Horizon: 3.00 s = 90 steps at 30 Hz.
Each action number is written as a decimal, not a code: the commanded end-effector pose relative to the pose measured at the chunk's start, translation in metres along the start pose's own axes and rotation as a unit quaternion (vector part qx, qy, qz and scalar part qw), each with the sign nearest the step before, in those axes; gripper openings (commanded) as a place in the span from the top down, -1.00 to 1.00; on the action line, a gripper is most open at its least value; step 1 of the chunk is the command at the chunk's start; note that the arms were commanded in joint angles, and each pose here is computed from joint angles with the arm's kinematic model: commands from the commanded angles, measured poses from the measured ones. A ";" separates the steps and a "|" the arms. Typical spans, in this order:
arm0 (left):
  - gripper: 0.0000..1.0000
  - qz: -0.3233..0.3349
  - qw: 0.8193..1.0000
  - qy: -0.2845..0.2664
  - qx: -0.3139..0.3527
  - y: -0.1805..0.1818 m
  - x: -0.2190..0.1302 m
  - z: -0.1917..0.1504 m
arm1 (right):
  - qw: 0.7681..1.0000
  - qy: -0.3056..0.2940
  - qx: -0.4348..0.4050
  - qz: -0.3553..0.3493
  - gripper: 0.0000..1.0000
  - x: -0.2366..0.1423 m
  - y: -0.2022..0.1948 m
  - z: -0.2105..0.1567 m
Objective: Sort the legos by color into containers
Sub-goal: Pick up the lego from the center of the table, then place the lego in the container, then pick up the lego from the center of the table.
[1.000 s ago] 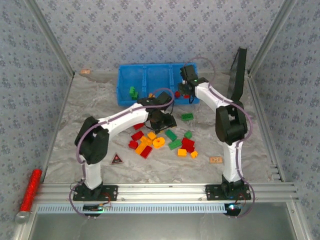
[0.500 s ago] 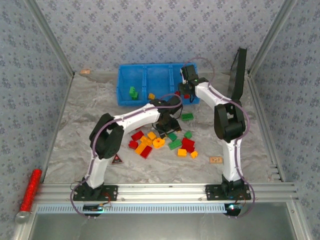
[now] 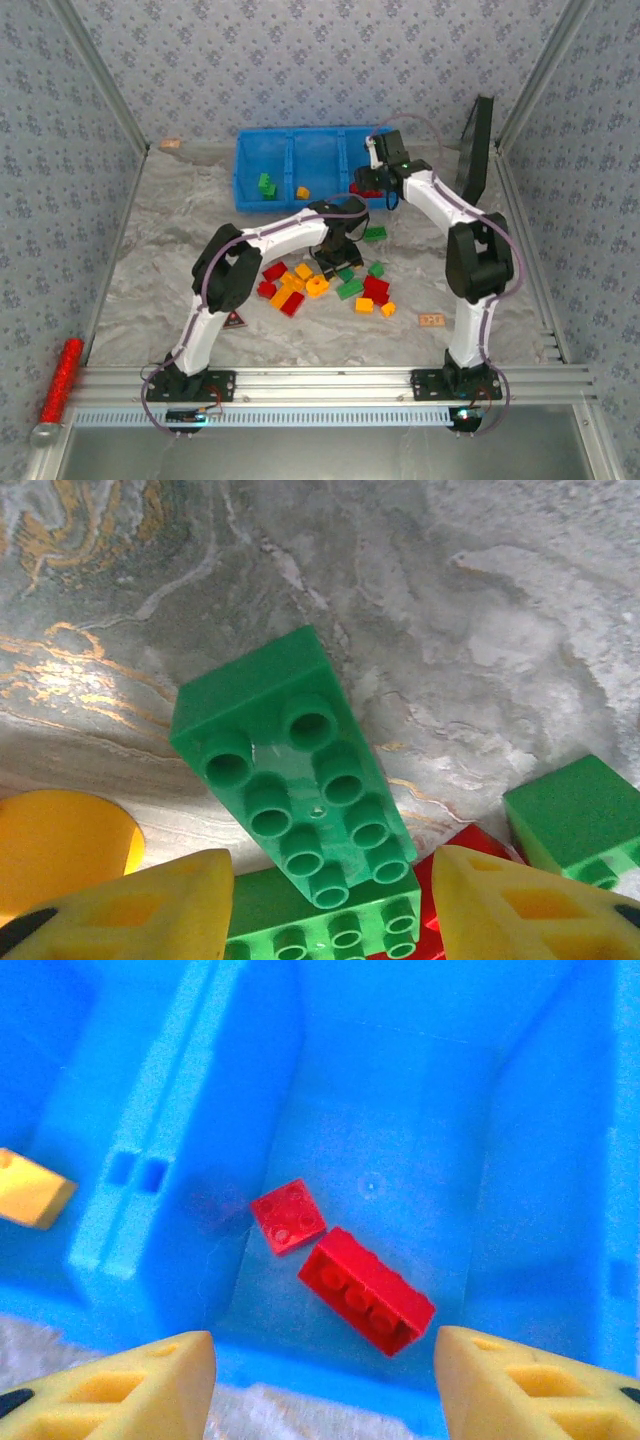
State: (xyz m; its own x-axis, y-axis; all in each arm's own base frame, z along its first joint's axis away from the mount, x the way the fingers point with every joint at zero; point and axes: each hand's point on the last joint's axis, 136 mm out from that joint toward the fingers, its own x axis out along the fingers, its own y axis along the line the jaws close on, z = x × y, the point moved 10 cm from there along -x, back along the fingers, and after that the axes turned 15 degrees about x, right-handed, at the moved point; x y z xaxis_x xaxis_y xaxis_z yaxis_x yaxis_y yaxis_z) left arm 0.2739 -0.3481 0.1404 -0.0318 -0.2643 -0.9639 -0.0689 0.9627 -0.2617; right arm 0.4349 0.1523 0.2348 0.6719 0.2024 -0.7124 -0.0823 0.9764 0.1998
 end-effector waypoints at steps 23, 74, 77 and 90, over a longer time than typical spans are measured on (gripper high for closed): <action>0.56 0.035 0.997 0.055 0.042 0.020 0.030 0.009 | 0.990 0.113 0.077 0.032 -0.30 -0.124 -0.035 -0.136; 0.85 0.173 0.939 -0.234 0.180 0.135 -0.174 0.214 | 0.929 0.229 0.253 -0.142 -0.46 -0.048 0.014 -0.224; 0.85 0.172 0.945 -0.214 0.175 0.139 -0.157 0.219 | 0.930 0.227 0.249 -0.143 -0.35 -0.049 0.014 -0.223; 0.76 0.179 0.953 -0.173 0.173 0.149 -0.124 0.224 | 0.940 0.215 0.224 -0.144 -0.18 -0.052 0.014 -0.211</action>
State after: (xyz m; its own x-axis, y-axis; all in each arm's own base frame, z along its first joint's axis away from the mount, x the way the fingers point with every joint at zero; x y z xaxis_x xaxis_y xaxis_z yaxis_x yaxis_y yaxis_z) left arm 0.4921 -0.1600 0.2177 0.3747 0.0636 -0.9250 0.2053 0.9672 0.1496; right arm 0.2416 0.1753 0.1307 0.2584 0.0915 -0.9617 0.4492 0.8700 0.2034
